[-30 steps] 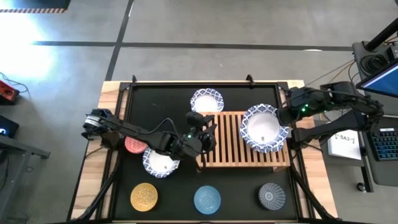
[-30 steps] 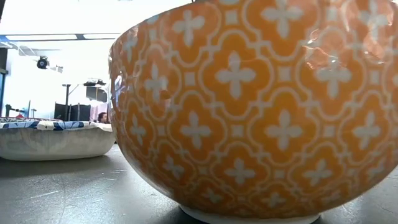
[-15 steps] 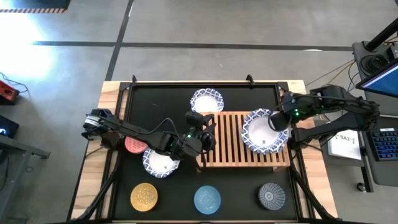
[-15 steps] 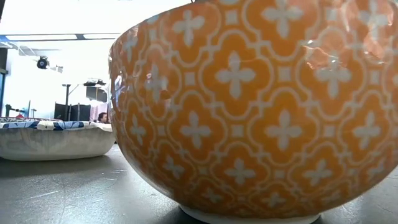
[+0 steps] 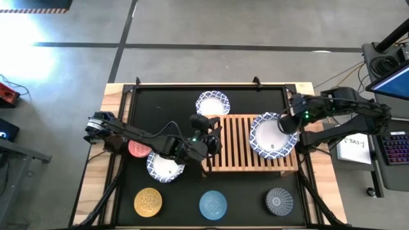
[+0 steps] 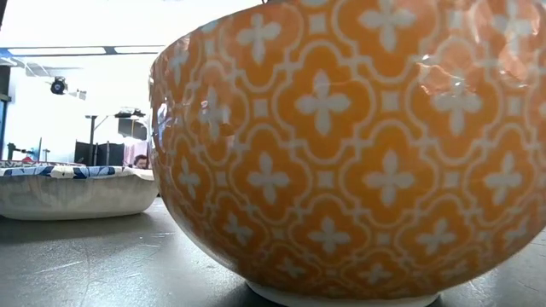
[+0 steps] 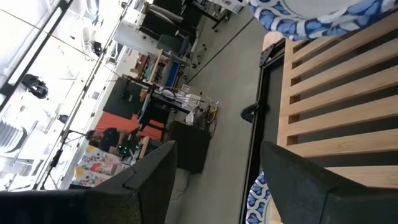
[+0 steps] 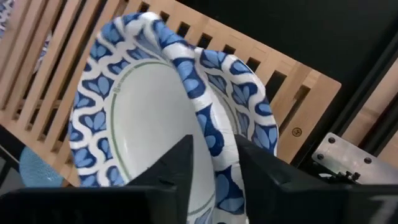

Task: Place and stack bowls onto a shelf
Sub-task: Stack the top right big white and blue bowl on top of the big white and blue bowl, then stack the top big white and blue bowl on top of the big white and blue bowl

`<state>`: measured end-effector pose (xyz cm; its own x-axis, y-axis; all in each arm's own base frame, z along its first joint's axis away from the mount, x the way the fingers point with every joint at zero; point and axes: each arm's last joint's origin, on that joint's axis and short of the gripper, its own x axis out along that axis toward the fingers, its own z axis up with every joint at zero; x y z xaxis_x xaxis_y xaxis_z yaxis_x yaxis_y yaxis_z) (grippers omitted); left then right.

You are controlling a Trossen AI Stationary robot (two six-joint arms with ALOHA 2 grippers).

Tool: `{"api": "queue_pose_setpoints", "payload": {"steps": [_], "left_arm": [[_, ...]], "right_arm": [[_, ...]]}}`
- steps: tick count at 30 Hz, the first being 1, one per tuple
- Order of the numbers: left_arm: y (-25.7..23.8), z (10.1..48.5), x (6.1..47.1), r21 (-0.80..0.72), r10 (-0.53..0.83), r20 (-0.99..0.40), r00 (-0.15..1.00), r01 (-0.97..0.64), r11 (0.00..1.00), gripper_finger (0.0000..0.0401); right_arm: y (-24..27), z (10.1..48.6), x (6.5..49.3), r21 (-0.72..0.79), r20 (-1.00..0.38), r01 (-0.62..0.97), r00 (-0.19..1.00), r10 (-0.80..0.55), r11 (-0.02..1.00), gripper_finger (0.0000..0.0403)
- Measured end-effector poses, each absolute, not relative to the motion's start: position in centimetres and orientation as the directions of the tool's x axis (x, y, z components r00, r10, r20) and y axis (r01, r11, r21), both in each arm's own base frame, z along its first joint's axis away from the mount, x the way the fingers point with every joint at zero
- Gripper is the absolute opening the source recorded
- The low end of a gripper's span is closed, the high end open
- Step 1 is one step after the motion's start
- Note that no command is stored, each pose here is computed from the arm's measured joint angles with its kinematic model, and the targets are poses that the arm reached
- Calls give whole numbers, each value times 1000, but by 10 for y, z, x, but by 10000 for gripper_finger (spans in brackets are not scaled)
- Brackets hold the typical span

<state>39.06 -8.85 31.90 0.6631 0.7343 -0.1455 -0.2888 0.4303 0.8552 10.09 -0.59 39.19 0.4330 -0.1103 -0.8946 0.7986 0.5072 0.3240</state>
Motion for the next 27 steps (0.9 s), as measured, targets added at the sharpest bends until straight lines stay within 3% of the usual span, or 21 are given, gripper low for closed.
{"api": "queue_pose_setpoints", "payload": {"steps": [10,20,27], "left_arm": [[-88,320,390,858,745,-140,653,-295,420,214],[-86,321,390,858,748,-140,649,-298,419,214],[-63,335,386,845,781,-126,611,-347,408,214]], "right_arm": [[-7,408,89,365,-848,792,500,-177,489,163],[-16,416,88,208,-739,848,462,-489,487,152],[-17,418,125,163,-704,770,529,-475,617,146]]}}
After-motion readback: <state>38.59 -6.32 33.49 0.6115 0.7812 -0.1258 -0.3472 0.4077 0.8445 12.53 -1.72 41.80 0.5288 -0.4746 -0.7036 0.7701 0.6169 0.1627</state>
